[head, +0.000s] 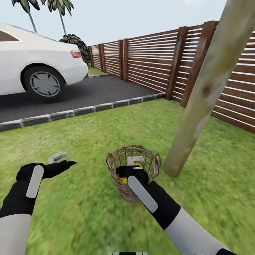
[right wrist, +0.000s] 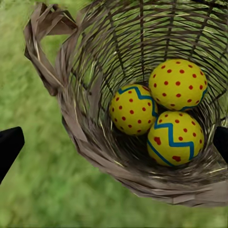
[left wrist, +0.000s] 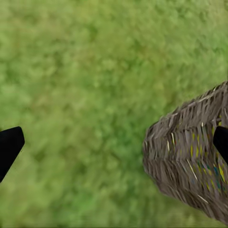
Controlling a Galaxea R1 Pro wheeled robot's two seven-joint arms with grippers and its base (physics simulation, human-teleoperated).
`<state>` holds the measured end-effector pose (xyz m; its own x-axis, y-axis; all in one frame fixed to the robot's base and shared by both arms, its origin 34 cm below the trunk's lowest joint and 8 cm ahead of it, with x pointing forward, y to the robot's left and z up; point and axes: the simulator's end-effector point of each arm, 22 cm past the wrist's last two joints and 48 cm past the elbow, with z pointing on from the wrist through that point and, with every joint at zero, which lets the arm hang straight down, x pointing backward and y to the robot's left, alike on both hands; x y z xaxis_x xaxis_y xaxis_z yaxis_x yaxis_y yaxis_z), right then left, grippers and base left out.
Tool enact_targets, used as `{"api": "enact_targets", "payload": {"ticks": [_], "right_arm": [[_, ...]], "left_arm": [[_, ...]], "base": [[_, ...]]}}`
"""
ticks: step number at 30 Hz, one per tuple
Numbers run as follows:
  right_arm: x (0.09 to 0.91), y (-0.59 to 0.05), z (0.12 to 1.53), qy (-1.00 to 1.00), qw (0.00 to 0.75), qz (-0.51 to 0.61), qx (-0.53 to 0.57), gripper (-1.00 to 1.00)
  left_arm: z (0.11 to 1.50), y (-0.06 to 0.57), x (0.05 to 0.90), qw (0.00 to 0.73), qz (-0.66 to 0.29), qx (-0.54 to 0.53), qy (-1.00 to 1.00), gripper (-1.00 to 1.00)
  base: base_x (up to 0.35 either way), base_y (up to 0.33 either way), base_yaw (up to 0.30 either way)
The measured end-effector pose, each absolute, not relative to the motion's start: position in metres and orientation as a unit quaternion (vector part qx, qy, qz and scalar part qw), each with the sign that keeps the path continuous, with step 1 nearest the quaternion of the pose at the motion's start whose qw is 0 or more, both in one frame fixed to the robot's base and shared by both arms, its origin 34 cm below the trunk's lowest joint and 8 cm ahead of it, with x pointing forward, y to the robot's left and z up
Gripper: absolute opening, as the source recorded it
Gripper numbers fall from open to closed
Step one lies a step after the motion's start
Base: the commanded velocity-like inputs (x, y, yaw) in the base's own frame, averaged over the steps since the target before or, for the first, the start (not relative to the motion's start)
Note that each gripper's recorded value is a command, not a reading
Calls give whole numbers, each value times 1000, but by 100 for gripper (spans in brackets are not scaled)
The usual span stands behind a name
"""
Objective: Take the three Easter eggs out of the wicker basket on the lawn in the garden, then place them on the lawn next to a single tree (choose any tree) so that all three eggs are next to the same tree and none are left in the basket.
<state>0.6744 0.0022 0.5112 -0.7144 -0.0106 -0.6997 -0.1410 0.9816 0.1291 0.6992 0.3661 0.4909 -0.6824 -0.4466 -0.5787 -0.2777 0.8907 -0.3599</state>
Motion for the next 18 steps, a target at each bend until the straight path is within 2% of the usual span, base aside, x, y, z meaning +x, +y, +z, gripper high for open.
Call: {"api": "enact_targets", "payload": {"ticks": [6,18], "right_arm": [[684,-6,521,914,399,68,-44,100],[689,-33,515,912,404,43,-49,100]], "left_arm": [[486,363,700,341,-122,-194,912,100],[484,349,701,337,-120,-174,918,100]], "base": [[309,0,147],[310,0,10]]}}
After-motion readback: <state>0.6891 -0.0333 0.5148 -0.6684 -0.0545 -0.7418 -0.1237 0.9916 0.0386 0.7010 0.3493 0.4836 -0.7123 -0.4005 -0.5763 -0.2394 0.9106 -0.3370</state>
